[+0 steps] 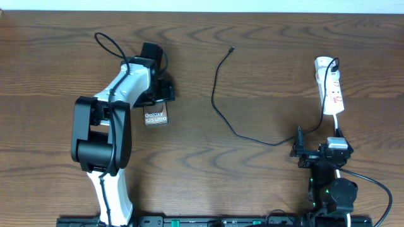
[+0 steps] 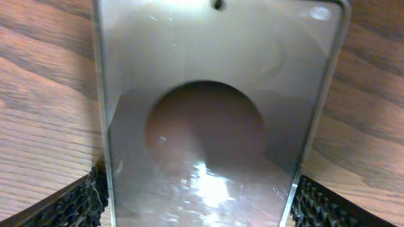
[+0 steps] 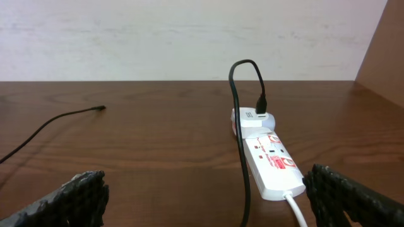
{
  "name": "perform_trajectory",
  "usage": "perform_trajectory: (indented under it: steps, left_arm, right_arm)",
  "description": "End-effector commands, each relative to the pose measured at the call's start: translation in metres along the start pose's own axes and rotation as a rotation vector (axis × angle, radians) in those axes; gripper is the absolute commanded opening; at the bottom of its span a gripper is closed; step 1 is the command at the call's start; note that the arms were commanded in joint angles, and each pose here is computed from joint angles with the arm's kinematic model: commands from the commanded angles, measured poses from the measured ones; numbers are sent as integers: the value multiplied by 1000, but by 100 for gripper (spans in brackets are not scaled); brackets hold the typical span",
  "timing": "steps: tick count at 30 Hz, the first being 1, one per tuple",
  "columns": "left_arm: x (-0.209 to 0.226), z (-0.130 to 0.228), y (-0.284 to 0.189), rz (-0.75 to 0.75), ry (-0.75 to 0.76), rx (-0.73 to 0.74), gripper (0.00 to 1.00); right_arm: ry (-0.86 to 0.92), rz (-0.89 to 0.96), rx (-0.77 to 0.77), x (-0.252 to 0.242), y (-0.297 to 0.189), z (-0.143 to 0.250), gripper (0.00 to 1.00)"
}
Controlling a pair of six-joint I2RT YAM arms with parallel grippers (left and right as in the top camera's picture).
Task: Plug charger to phone and switch on socket
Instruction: 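Lift the phone with the left gripper and tilt it upright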
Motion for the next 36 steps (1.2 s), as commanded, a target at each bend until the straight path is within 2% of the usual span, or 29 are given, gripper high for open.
perform_trajectory:
  steps: [1, 12, 23, 28, 32, 36]
  left_arm:
    - [-10, 23, 15, -2, 31, 68, 84]
    - [-8, 21, 16, -5, 16, 62, 76]
    - [-10, 16, 13, 1, 15, 47, 74]
    - [-11, 13, 3, 7, -13, 50, 74]
    - [-24, 11, -13, 89, -16, 34, 73]
    - [-26, 7, -28, 105, -22, 3, 73]
  right_arm:
    - [-15, 5, 0, -1, 0, 1, 99]
    - [-15, 5, 0, -1, 0, 1, 99]
    - [-15, 5, 0, -1, 0, 1, 99]
    - [-15, 5, 0, -1, 0, 1, 99]
    - [-15, 5, 0, -1, 0, 1, 99]
    - [-15, 5, 0, -1, 0, 1, 99]
Point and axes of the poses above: each gripper's point midway between its finger pads, its own y axis out along the fingers, its own x axis along the line the jaws close on, z = x × y, the point moved 1 cm from there along -y, back along the fingers, and after that the axes turned 7 degrees about y, right-handed, at the moved point
